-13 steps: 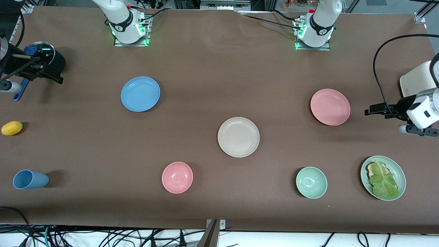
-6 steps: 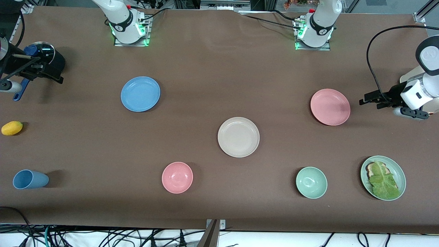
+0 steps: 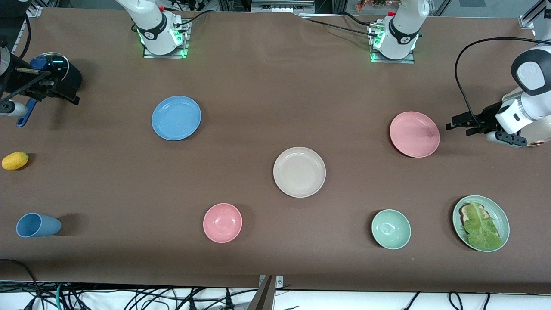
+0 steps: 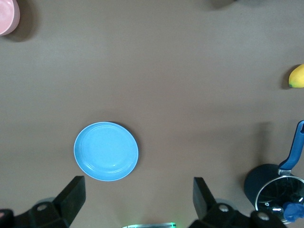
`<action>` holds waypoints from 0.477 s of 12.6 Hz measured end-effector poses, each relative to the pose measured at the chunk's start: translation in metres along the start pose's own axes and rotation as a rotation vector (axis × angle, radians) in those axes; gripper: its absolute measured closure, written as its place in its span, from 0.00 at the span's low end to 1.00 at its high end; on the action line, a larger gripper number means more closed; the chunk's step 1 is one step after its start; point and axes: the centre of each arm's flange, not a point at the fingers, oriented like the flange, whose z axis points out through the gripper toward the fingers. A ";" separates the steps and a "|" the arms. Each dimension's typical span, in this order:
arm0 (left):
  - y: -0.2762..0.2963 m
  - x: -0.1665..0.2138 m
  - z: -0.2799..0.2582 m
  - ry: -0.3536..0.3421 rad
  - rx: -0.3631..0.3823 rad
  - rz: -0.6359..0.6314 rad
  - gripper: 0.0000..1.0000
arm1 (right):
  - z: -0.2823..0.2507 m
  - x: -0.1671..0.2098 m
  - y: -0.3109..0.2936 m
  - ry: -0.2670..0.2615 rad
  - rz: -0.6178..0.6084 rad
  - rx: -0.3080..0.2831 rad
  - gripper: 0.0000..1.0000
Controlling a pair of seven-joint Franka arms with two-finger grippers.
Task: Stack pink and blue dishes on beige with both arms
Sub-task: 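Move the left gripper toward the rim of the pink plate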
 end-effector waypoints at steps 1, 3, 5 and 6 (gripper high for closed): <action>-0.010 -0.004 0.005 -0.003 -0.012 0.000 0.00 | 0.000 0.000 0.000 0.000 0.000 0.000 0.00; -0.026 -0.008 0.018 0.003 -0.026 0.003 0.00 | 0.000 0.000 0.000 0.000 0.000 0.000 0.00; -0.039 -0.010 0.037 0.029 -0.055 0.008 0.00 | 0.000 0.000 0.000 0.000 0.000 0.000 0.00; -0.044 -0.010 0.048 0.036 -0.065 0.009 0.00 | 0.000 0.000 0.000 0.000 0.000 0.000 0.00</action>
